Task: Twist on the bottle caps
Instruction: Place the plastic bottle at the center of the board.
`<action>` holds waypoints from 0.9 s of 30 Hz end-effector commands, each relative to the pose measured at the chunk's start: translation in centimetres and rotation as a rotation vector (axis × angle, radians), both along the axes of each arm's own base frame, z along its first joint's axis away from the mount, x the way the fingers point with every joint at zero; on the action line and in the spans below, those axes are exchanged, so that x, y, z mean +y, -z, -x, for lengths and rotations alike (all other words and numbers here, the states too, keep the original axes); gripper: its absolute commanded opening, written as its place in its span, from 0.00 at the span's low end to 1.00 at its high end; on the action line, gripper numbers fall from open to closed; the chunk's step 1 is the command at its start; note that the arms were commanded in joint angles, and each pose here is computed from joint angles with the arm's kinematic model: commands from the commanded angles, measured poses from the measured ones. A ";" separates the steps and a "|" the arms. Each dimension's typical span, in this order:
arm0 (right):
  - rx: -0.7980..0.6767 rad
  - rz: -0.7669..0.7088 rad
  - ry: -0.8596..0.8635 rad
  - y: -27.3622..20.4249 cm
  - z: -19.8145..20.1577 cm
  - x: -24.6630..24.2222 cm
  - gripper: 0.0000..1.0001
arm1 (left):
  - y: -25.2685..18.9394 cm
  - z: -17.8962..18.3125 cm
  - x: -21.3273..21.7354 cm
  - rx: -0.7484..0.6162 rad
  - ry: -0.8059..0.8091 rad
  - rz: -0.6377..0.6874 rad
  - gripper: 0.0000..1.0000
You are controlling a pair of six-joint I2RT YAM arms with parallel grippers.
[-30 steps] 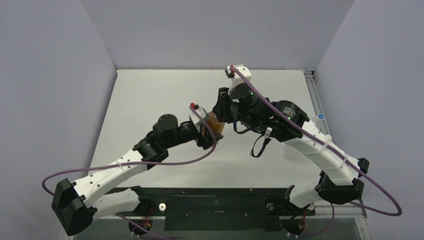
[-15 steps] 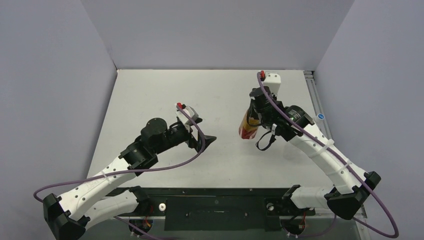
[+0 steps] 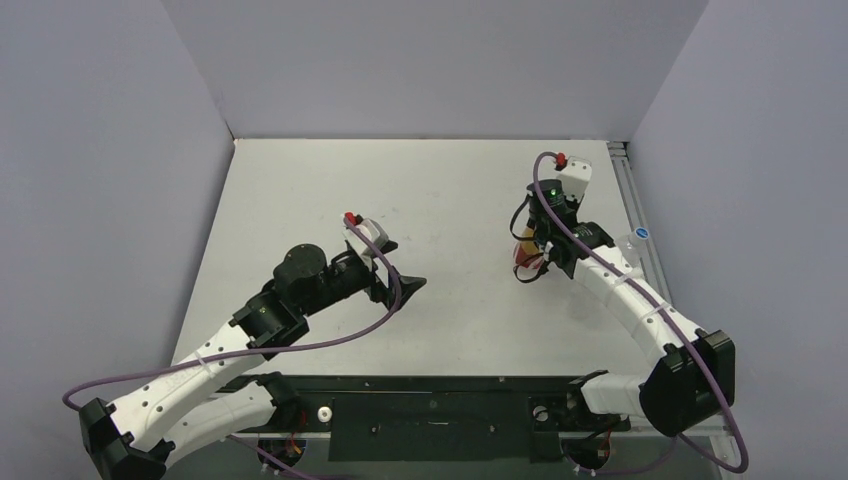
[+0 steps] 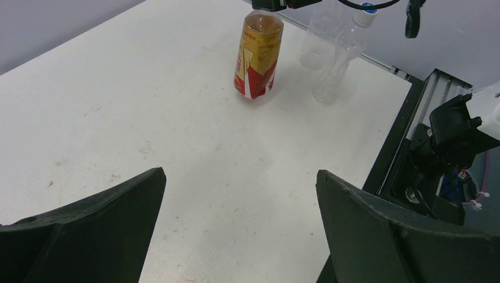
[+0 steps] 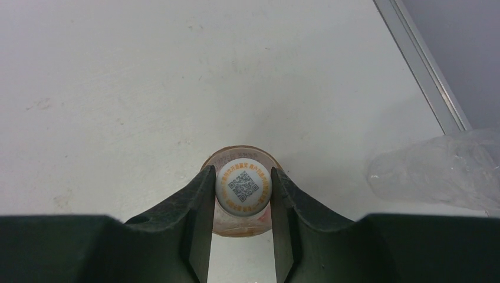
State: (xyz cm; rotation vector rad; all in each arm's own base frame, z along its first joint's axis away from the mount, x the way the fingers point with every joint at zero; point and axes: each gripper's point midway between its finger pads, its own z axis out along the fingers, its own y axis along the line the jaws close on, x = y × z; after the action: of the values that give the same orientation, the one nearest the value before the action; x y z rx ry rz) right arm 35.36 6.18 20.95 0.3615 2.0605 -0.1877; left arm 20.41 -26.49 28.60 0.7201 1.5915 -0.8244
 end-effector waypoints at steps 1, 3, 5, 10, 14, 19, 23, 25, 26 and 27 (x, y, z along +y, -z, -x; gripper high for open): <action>-0.097 -0.042 0.032 0.0 -2.5 -0.3 0.00 | -0.6 -0.1 0.3 -0.023 -0.014 0.018 0.97; -0.095 -0.037 0.046 1.0 -2.6 -0.5 0.00 | -0.4 -0.2 0.4 -0.021 -0.017 0.014 0.97; -0.104 -0.035 0.055 1.4 -2.7 -0.6 0.01 | -0.4 -0.3 0.3 -0.019 -0.015 0.014 0.97; -0.089 -0.015 0.070 2.6 -2.7 -0.9 0.10 | -0.1 -0.5 0.4 -0.010 -0.016 0.012 0.97; -0.077 -0.001 0.073 3.1 -2.4 -1.1 0.26 | -0.1 -0.6 0.3 -0.005 -0.014 0.013 0.96; -0.064 0.014 0.070 3.1 -2.2 -1.0 0.43 | 0.1 -0.8 0.4 0.002 -0.017 0.014 0.97; -0.056 0.023 0.070 2.9 -2.2 -0.8 0.50 | 0.0 -0.9 0.4 0.006 -0.018 0.016 0.96; -0.053 0.028 0.070 2.7 -2.3 -0.7 0.53 | 0.1 -0.9 0.4 0.008 -0.018 0.017 0.97; -0.053 0.028 0.070 2.4 -2.3 -0.6 0.55 | 0.1 -0.9 0.4 0.008 -0.017 0.017 0.97; -0.051 0.028 0.070 2.4 -2.4 -0.6 0.57 | 0.1 -0.9 0.4 0.008 -0.017 0.017 0.97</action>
State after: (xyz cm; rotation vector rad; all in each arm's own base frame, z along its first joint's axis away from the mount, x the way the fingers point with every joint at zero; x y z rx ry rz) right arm 37.24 5.58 17.24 0.4065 2.0198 -0.2225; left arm 21.18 -25.91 27.59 0.6998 1.6285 -0.8082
